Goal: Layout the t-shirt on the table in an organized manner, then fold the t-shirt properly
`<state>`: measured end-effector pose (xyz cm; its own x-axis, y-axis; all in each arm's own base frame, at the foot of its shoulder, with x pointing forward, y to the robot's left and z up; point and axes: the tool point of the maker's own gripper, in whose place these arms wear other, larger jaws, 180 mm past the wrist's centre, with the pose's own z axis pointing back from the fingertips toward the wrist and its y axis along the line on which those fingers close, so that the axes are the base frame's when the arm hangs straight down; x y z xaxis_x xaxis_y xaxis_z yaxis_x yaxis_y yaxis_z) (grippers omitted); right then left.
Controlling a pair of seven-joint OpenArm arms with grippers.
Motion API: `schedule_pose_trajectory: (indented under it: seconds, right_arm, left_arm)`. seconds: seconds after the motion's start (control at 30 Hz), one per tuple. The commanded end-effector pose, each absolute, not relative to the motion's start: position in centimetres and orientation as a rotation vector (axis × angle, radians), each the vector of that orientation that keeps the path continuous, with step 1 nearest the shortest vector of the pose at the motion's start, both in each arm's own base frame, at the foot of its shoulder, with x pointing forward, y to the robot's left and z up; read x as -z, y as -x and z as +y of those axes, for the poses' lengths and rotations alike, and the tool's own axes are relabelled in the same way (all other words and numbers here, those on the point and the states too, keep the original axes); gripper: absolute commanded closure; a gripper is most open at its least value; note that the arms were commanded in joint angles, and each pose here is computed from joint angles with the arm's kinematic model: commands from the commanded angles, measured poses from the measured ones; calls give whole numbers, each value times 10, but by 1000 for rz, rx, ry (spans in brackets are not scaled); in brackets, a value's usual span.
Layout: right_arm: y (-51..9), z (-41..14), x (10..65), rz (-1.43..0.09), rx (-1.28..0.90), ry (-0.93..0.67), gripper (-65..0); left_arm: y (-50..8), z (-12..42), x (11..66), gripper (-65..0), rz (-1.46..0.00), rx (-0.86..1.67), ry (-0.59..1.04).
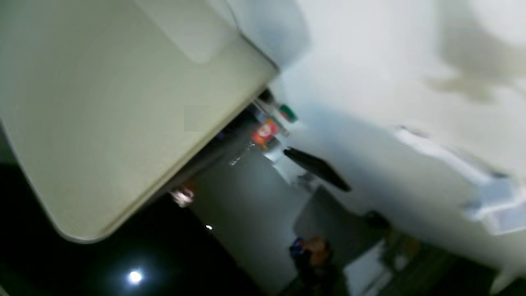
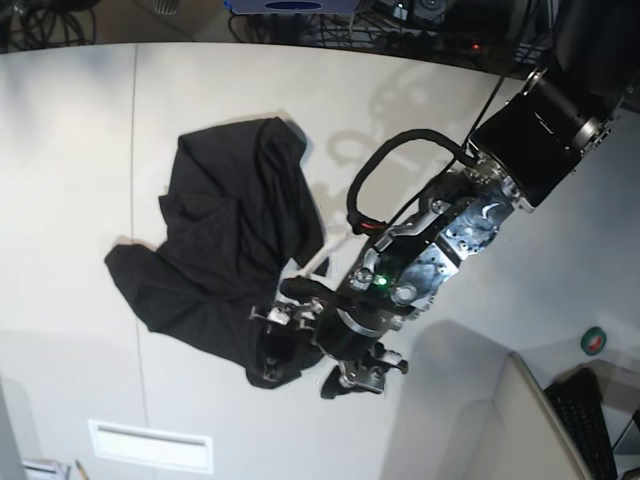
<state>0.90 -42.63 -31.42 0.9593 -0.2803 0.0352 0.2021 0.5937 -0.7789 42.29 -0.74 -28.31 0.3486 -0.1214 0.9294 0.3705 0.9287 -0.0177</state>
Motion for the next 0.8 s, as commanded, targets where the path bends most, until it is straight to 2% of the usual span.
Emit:
schedule_pose_trajectory:
  seconds: [0.0,0.1,0.77]
  right_arm:
    - [-13,-427,307,96,277,922,0]
    - [-34,-423,308,58,251,923,0]
    - [-178,-372,300,-210,-61,911,0]
  left_arm:
    - [-434,-1,262,-388,-1244,308,225]
    - [-432,15,271,-360,-1232,270,183]
    - [-410,60,283,-352,-1209,166,129]
